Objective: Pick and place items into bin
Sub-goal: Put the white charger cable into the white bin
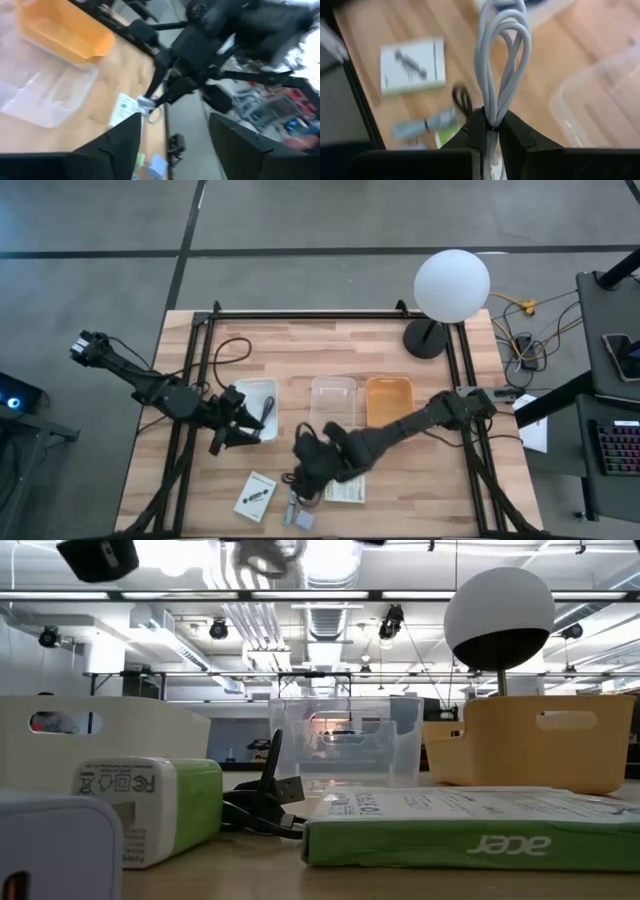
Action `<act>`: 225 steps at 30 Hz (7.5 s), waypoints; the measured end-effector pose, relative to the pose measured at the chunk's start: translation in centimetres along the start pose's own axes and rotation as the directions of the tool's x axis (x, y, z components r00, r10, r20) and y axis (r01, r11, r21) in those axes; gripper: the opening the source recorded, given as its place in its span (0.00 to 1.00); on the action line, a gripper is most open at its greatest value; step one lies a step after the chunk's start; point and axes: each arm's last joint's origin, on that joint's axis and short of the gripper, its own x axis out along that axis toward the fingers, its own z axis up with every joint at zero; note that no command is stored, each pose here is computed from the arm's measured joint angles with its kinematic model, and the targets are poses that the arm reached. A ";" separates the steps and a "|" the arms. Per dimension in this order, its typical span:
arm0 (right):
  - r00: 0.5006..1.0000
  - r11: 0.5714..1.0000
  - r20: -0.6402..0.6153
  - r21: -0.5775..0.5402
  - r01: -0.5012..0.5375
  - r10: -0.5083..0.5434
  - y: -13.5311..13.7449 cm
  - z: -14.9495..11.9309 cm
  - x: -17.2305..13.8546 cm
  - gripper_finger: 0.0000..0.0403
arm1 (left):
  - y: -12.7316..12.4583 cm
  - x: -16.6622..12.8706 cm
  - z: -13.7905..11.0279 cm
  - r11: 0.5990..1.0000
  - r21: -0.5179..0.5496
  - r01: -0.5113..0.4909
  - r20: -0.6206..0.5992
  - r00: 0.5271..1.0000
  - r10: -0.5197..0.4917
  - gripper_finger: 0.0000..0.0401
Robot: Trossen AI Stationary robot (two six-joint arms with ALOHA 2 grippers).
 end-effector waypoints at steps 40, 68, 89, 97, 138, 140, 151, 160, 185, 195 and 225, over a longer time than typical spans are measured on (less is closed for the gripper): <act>0.953 0.974 0.297 0.193 -0.119 0.058 -3.0 7.7 1.1 0.07 | 2.2 0.8 1.4 0.951 0.052 -0.305 0.285 0.917 0.279 0.70; 0.976 0.951 0.167 0.253 -0.180 0.140 -2.6 6.6 0.7 0.38 | 3.6 0.4 1.3 0.868 0.151 -0.474 0.230 0.870 0.435 0.02; 0.992 0.871 0.117 0.491 -0.014 -0.050 -3.3 4.0 -3.3 0.52 | 9.4 -2.0 -3.8 0.617 -0.402 -0.676 -0.169 0.718 0.676 0.09; 0.992 0.876 0.117 0.482 -0.023 -0.038 -2.4 3.0 -3.6 0.52 | 9.2 -2.0 -3.3 0.639 -0.379 -0.670 -0.083 0.712 0.697 0.27; 0.998 0.964 -0.058 0.262 0.052 -0.038 -1.3 -1.5 -0.8 0.43 | 7.1 -3.4 -0.1 0.494 0.501 -0.710 -0.169 0.480 0.861 0.30; 0.997 0.965 -0.063 0.256 0.053 -0.038 -1.4 -1.5 -0.7 0.43 | 6.6 -3.9 0.4 0.503 0.598 -0.624 -0.161 0.521 0.838 0.30; 0.997 0.979 -0.075 0.201 0.041 -0.027 -1.3 -1.5 -0.6 0.42 | 6.8 -5.2 0.8 0.428 0.848 -0.312 -0.197 0.564 0.802 0.30; 0.997 0.981 -0.072 0.191 0.042 -0.029 -1.5 -1.4 -0.6 0.42 | 10.0 -2.4 2.8 0.392 0.889 -0.236 -0.259 0.446 0.857 0.30; 0.997 0.978 -0.074 0.204 0.046 -0.032 -1.5 -1.4 -0.5 0.42 | 13.2 0.0 3.7 0.567 0.820 -0.077 -0.512 0.344 0.787 0.11; 0.997 0.977 -0.076 0.206 0.051 -0.036 -1.5 -1.5 -0.4 0.42 | 12.1 -0.6 3.6 0.651 0.750 -0.116 -0.551 0.436 0.712 0.00; 0.986 0.960 -0.157 0.264 0.091 -0.050 -1.9 -2.8 1.2 0.42 | 15.8 4.5 -1.0 0.656 0.742 -0.136 -0.577 0.370 0.729 0.00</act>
